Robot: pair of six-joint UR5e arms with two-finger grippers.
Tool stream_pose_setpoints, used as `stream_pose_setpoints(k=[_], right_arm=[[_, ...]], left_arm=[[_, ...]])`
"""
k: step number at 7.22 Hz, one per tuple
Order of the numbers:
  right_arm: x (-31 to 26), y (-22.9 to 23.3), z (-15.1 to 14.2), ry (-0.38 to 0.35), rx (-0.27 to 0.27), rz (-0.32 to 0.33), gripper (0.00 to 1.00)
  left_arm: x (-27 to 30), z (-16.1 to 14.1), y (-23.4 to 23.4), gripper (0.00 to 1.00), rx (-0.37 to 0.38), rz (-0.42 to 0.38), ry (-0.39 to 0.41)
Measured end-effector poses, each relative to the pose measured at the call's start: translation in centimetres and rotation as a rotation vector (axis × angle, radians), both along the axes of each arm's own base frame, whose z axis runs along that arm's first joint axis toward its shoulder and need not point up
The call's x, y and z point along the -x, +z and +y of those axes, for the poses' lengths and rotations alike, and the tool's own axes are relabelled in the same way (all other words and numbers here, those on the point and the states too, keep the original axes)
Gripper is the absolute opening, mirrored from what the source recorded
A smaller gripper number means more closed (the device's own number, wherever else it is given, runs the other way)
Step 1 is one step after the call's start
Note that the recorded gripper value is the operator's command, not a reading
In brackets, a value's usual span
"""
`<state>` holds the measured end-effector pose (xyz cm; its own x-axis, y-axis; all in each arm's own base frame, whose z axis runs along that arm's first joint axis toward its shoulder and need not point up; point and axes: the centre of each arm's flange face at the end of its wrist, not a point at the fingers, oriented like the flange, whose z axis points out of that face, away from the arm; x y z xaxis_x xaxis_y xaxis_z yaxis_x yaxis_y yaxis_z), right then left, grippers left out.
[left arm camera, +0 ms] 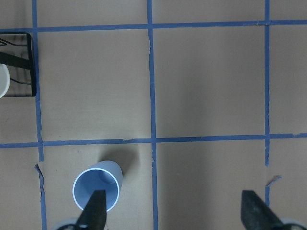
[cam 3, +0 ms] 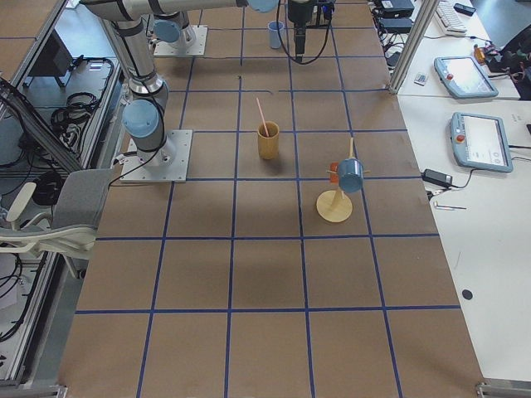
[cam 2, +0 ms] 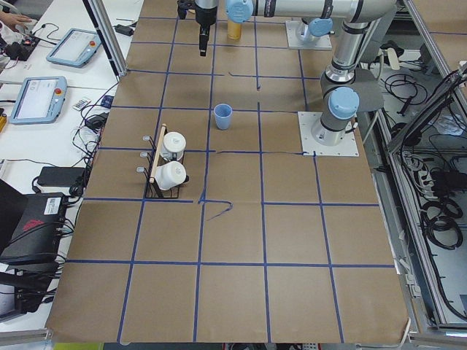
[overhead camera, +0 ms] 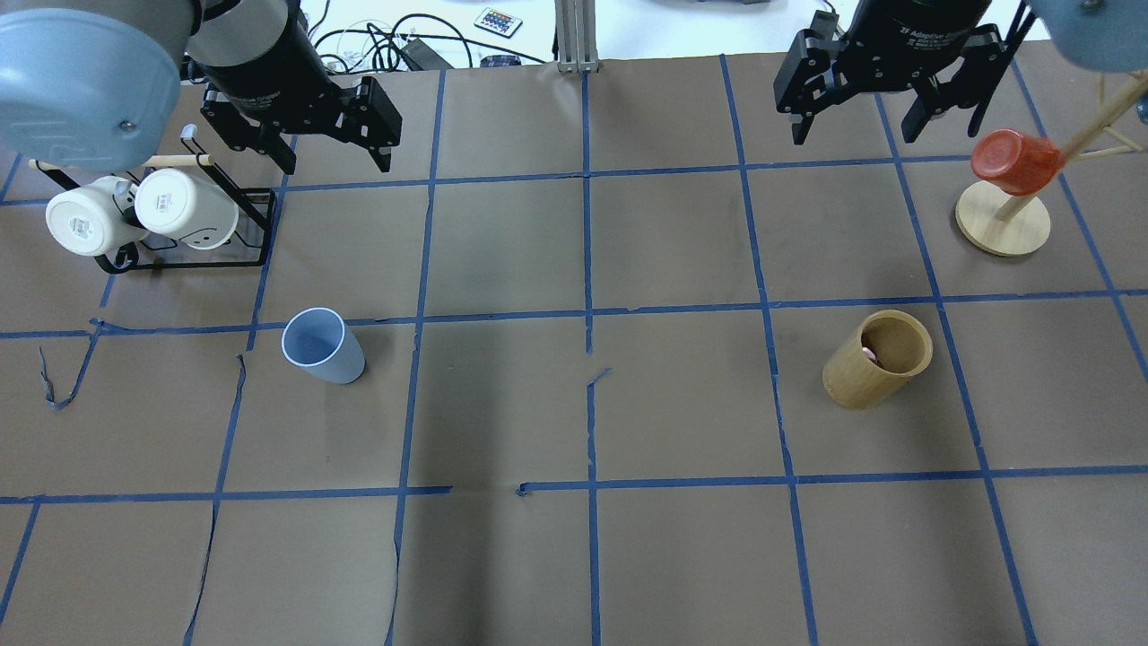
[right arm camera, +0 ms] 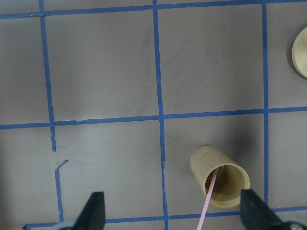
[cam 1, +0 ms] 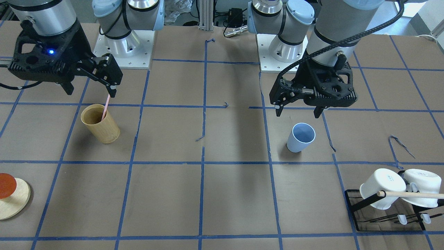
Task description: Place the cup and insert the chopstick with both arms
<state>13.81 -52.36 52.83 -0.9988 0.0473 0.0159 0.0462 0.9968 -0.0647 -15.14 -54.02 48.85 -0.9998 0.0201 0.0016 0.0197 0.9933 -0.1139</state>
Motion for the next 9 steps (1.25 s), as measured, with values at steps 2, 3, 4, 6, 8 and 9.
stream_pose_setpoints(k=[2,3,4,6,8,9], right_arm=[[0.0,-0.13,-0.04,-0.001,-0.002,0.0,1.0],[0.0,-0.18,-0.04,-0.001,-0.003,0.0,1.0],[0.0,-0.21,-0.04,-0.001,-0.004,0.0,1.0],[0.0,-0.23,-0.04,-0.001,-0.005,0.0,1.0],[0.0,-0.29,-0.04,-0.001,-0.006,0.0,1.0],[0.0,-0.3,-0.03,-0.001,-0.006,0.0,1.0]], left_arm=[[0.08,0.08,-0.12,1.0,-0.011,0.0,-0.001],[0.05,0.31,-0.18,1.0,-0.028,-0.001,-0.002],[-0.05,0.38,-0.1,1.0,-0.036,-0.001,0.0],[-0.15,0.18,0.09,1.0,-0.037,-0.002,0.002],[-0.22,0.22,0.13,1.0,-0.057,-0.004,0.004],[-0.24,0.3,0.01,1.0,-0.068,-0.004,0.004]])
